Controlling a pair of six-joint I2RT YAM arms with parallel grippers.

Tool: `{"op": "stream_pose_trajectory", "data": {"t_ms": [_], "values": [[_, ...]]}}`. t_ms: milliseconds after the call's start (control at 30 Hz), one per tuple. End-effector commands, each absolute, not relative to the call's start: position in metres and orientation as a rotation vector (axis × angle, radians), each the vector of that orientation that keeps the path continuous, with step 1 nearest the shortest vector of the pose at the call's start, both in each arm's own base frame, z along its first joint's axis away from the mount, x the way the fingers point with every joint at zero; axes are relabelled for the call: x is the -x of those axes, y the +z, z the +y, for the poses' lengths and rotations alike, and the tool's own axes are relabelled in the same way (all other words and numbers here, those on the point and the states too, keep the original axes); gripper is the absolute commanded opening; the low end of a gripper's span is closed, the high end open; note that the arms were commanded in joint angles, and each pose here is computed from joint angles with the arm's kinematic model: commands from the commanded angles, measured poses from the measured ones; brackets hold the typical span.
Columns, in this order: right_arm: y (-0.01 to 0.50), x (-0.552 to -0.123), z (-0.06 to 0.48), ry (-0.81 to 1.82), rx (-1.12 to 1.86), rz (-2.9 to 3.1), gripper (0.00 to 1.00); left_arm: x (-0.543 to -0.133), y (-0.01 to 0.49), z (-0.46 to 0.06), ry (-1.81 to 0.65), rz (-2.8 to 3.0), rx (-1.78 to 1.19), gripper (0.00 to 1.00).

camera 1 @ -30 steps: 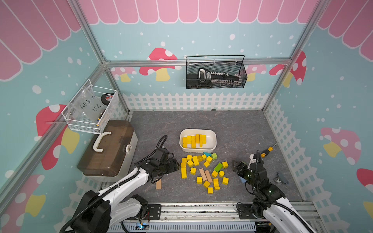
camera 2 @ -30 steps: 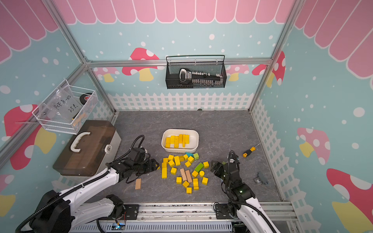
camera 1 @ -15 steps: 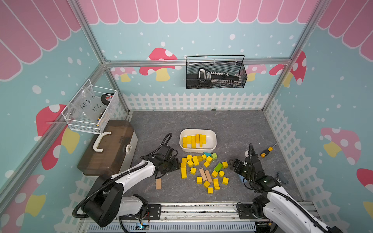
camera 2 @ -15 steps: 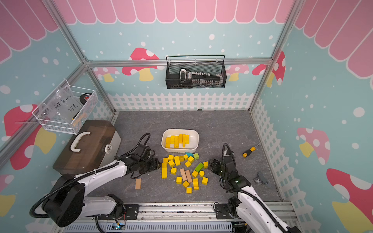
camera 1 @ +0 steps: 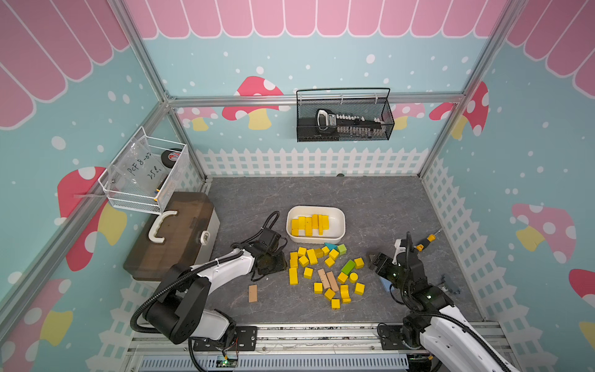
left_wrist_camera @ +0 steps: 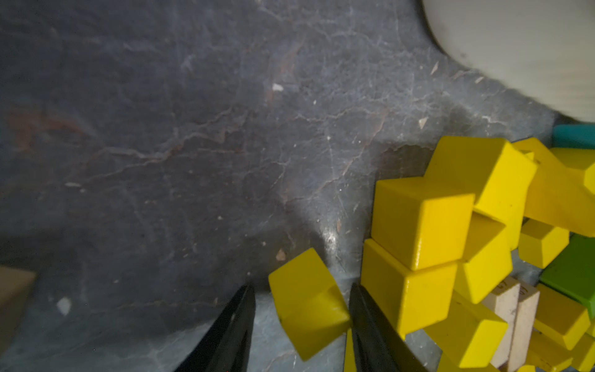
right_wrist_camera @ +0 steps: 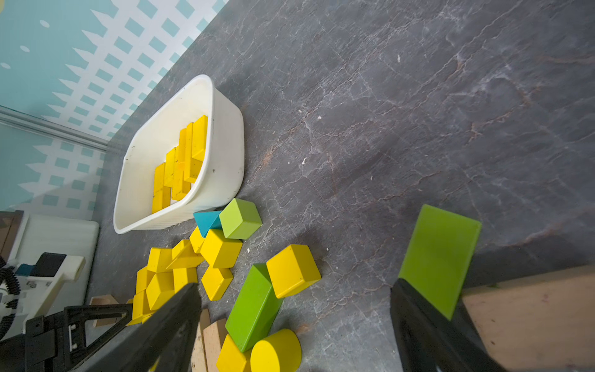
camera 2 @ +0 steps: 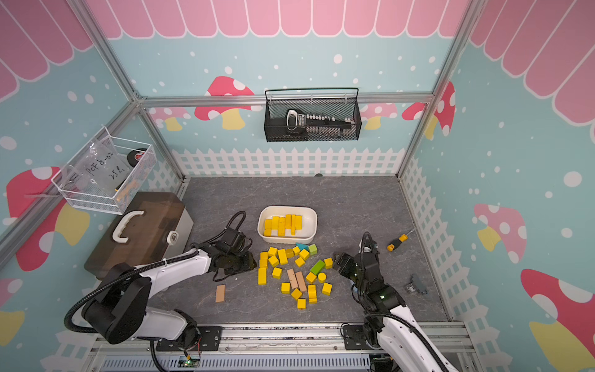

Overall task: Pick out the yellow building blocks
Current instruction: Pick up the building block from the center of the board.

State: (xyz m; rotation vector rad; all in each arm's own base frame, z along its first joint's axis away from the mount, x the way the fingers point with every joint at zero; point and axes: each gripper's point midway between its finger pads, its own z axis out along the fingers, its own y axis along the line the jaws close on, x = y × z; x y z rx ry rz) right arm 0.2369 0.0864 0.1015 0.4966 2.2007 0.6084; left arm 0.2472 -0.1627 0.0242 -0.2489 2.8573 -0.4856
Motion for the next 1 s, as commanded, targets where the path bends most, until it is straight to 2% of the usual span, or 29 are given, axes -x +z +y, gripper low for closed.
{"op": "stream_pose_trajectory", "data": {"t_ms": [0,467,600,767,967], "values": [[0.09,-0.234,0.081,0.578,-0.539,2.228,0.92,-0.246,0.022,-0.159,-0.463,2.87,0.251,0.48],[0.09,-0.231,0.078,0.573,-0.556,2.214,0.92,-0.24,0.028,-0.158,-0.484,2.862,0.235,0.3],[0.09,-0.231,0.078,0.574,-0.555,2.215,0.92,-0.24,0.036,-0.159,-0.503,2.849,0.224,0.17],[0.09,-0.231,0.077,0.572,-0.558,2.213,0.92,-0.244,0.056,-0.164,-0.545,2.805,0.203,0.05],[0.09,-0.23,0.076,0.564,-0.553,2.216,0.93,-0.258,0.088,-0.171,-0.578,2.746,0.164,0.04]]}}
